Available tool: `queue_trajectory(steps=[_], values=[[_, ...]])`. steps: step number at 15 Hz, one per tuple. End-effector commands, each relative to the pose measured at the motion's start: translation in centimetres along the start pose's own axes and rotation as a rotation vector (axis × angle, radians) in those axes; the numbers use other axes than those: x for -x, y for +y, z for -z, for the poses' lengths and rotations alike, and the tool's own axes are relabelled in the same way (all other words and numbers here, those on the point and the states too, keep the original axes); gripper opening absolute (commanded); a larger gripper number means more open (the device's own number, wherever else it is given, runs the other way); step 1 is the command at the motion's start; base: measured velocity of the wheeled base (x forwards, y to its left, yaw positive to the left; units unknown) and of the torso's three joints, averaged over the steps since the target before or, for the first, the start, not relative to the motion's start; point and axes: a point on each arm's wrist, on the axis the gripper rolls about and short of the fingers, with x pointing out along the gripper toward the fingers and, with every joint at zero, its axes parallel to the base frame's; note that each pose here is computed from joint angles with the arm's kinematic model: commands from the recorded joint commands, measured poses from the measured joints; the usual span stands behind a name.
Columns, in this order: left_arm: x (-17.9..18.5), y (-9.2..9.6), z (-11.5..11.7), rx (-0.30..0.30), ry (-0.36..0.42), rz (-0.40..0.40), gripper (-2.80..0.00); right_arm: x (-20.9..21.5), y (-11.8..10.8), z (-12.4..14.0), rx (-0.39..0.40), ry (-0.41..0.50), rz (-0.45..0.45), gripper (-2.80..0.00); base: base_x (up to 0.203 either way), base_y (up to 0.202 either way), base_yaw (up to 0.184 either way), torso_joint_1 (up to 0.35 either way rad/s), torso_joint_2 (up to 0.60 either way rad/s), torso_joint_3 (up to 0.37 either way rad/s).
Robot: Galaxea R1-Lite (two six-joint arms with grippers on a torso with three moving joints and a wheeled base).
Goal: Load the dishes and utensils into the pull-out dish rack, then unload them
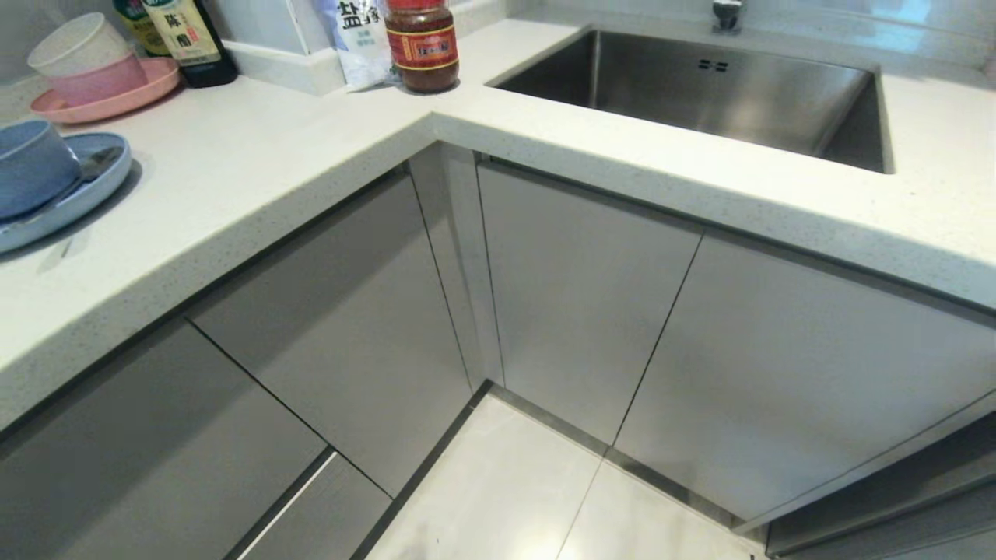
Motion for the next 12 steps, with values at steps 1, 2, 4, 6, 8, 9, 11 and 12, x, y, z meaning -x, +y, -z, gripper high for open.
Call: queue_trajectory(steps=[1,2,4,6,8,9,11,12], values=[[-0.18,0.06,0.74,-0.001,0.030,-0.004,-2.80,0.01,0.00,0.04,0.000,-0.002,0.000,-2.80,0.000,0.000,0.000,-0.002,0.00,0.194],[-0.17,0.06,0.74,-0.001,0.028,-0.004,-2.80,0.01,0.00,0.04,0.000,-0.002,0.000,-2.80,0.000,0.000,0.000,0.007,0.01,0.202],[-0.18,0.06,0.75,-0.004,0.031,-0.004,-2.80,0.01,0.00,0.04,0.000,-0.002,0.000,-2.80,0.000,0.000,0.000,0.003,0.00,0.206],[-0.18,0.06,0.75,-0.005,0.031,-0.004,-2.80,0.02,0.00,0.05,0.000,-0.003,0.000,-2.80,0.000,0.000,0.000,0.000,0.00,0.203],[-0.18,0.06,0.75,-0.006,0.032,-0.003,-2.80,0.01,0.00,0.04,0.000,-0.002,0.000,-2.80,0.000,0.000,0.000,0.001,0.00,0.206],[-0.17,0.06,0.76,-0.006,0.030,-0.002,-2.80,0.02,0.00,0.04,0.000,-0.003,0.000,-2.80,0.000,0.000,0.000,0.005,0.00,0.205],[-0.17,0.06,0.76,-0.006,0.031,-0.003,-2.80,0.02,0.00,0.05,0.000,-0.002,0.000,-2.80,0.000,0.000,0.000,0.003,0.00,0.196],[-0.17,0.06,0.76,-0.006,0.030,-0.002,-2.80,0.01,0.00,0.04,0.000,-0.001,0.000,-2.80,0.000,0.000,0.000,0.002,0.00,0.211]])
